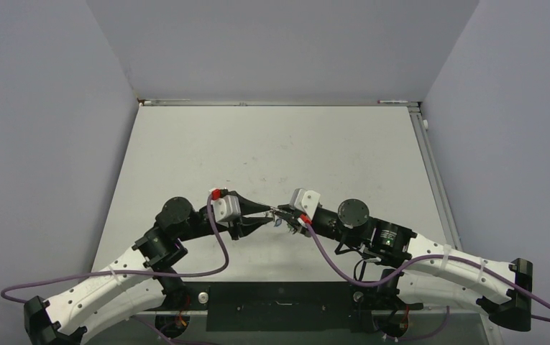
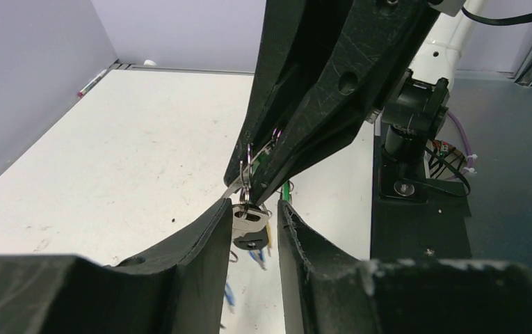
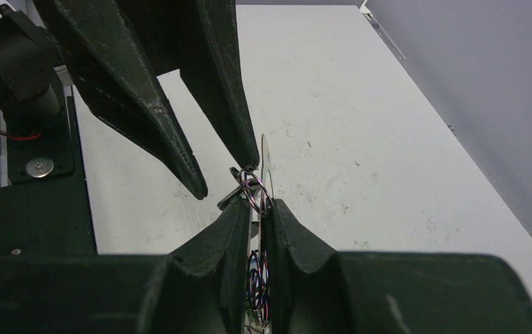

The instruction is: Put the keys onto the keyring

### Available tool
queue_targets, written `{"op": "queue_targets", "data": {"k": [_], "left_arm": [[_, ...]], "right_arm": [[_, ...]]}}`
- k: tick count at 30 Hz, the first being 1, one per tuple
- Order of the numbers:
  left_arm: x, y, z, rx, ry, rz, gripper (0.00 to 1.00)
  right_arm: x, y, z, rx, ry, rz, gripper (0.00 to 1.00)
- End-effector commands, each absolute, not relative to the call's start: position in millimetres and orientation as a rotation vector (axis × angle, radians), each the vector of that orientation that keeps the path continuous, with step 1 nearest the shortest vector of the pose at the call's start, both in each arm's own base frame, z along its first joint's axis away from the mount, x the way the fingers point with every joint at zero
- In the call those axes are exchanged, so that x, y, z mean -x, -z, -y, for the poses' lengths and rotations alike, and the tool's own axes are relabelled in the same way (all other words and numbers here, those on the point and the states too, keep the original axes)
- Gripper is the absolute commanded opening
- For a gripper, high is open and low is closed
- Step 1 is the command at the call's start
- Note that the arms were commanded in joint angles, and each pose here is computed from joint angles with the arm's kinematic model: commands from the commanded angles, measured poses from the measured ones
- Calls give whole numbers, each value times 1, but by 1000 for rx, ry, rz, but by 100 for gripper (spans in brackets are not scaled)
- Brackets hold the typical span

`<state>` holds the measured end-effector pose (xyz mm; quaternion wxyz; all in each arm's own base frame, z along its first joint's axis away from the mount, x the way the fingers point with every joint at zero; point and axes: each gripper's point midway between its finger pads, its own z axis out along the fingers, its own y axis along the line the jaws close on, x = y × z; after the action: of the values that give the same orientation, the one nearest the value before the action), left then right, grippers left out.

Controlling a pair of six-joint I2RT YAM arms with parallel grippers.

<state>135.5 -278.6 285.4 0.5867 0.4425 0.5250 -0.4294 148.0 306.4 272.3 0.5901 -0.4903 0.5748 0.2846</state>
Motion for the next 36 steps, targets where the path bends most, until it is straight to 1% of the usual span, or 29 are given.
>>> {"op": "queue_targets", "data": {"k": [1,11,18,25,32,33,34,36], "left_arm": [[-142,-307,278,-956,999,-1172,26],[-143,-307,280,-934,1021,-1183,21],[-144,-306,280,-932,1025,-1188,15],[-146,-305,281,-930,1021,-1199,0],[-151,-308,278,-913,983,-1219,0],[-153,-309,276,-905,968,-1224,0],[-155,-309,274,-898,957,-1233,0],[-160,-309,271,-903,910,-1237,0]], "right_arm": [[-143,-304,-317,1088,-725,-1229,5],[-142,-302,-323,1098,-735,-1229,5],[-141,-299,-325,1106,-739,-1232,5],[-139,-303,-326,1101,-754,-1218,5],[-135,-301,-328,1115,-771,-1219,5],[-136,-300,-328,1117,-768,-1226,6],[-136,-298,-328,1122,-766,-1238,9],[-138,-296,-326,1121,-756,-1260,20]]}}
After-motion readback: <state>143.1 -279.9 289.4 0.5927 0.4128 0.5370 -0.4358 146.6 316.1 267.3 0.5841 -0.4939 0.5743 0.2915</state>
